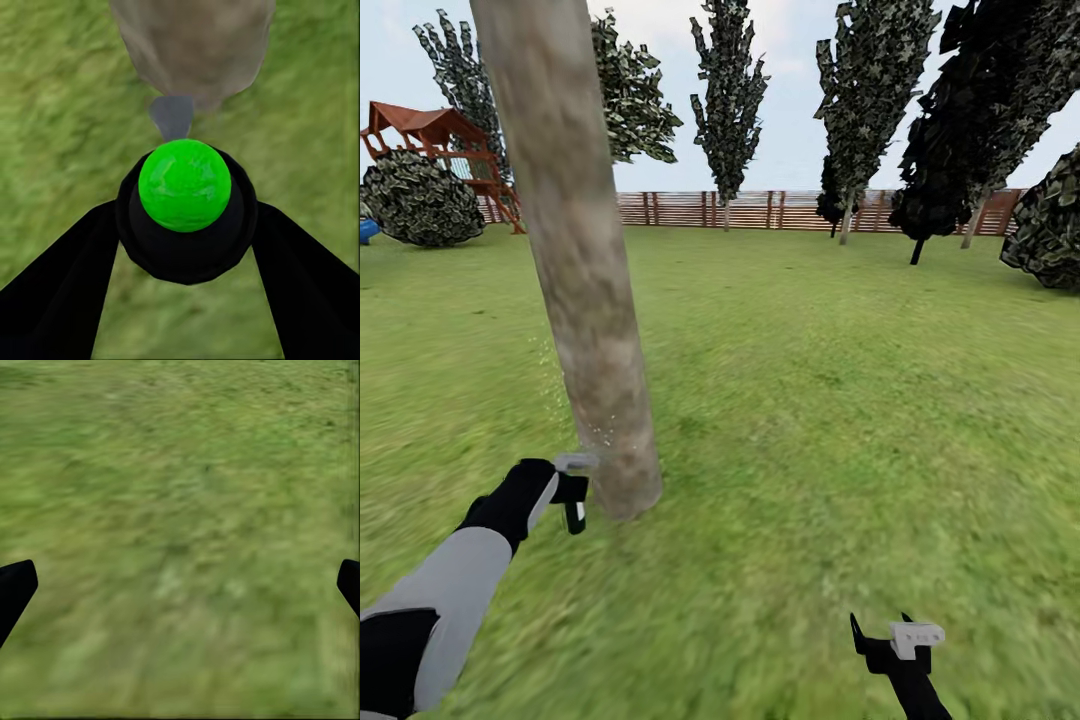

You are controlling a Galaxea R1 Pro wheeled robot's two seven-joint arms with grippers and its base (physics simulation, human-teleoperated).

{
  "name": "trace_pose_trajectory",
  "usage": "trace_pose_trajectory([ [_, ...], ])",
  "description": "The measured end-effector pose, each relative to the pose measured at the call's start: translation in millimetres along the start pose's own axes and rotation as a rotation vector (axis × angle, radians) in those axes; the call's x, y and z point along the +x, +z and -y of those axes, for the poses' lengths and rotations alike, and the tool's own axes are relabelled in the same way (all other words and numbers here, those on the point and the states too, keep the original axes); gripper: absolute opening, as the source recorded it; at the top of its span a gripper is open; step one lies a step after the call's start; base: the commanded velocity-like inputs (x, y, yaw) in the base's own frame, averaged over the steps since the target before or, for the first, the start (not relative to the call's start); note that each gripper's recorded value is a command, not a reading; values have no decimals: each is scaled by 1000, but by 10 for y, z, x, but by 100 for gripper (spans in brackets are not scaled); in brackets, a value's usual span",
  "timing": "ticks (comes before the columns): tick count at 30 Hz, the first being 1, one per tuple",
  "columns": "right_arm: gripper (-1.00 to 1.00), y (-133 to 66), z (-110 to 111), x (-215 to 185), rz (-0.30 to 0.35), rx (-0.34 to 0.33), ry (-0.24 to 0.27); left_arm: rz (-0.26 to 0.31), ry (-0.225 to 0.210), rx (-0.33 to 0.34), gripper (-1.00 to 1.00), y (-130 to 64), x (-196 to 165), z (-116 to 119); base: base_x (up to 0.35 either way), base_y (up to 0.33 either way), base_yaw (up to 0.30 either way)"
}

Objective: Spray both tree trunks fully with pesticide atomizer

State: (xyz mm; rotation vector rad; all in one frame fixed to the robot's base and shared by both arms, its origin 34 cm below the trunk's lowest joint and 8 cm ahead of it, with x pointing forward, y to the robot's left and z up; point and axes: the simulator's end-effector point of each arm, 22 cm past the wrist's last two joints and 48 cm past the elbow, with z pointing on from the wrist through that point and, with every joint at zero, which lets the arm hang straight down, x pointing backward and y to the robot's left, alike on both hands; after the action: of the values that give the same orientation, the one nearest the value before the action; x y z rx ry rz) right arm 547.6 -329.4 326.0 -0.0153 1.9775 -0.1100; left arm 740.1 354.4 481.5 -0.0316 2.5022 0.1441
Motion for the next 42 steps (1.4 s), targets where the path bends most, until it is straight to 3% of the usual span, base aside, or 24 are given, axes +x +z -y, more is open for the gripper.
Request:
trace_pose_trajectory([
  [6,100,0,3,-2,1,1,1,27,13,80,-100,-52,-121,592,-35,9,-17],
  [10,100,0,1,-1,0,0,1,43,22,62,-100,-77,-187,511,-230,73,0],
  [12,100,1,-1,-1,0,0,0,44,19,32,-100,-73,-186,287,-45,13,0],
  [15,100,0,0,0,0,0,0,45,9,40,-100,-78,-199,298,-10,3,0],
  [17,100,-1,2,0,0,0,0,40,7,85,-100,-132,-272,612,-2,0,0],
  [20,100,0,1,-1,0,0,0,56,17,116,-100,-272,-449,883,0,0,0],
  [24,100,0,0,0,0,0,0,42,15,88,-100,-420,-563,725,0,0,0],
  [27,100,1,-2,0,0,0,0,60,1,4,-100,-483,-654,122,0,0,0],
  [28,100,0,-1,0,0,0,0,60,-8,2,-100,-490,-658,44,0,0,0],
  [30,100,0,0,1,0,0,0,61,-11,13,-100,-495,-661,41,0,0,0],
  [34,100,0,0,0,0,0,0,70,13,57,-100,-563,-732,372,0,0,0],
  [37,100,0,0,-1,0,0,0,98,63,73,-100,-821,-940,645,0,0,0],
  [40,100,0,0,0,0,0,0,115,64,60,-100,-892,-1011,579,0,0,0],
  [42,100,1,-1,0,0,0,0,125,56,35,-100,-923,-1050,342,0,0,0],
])
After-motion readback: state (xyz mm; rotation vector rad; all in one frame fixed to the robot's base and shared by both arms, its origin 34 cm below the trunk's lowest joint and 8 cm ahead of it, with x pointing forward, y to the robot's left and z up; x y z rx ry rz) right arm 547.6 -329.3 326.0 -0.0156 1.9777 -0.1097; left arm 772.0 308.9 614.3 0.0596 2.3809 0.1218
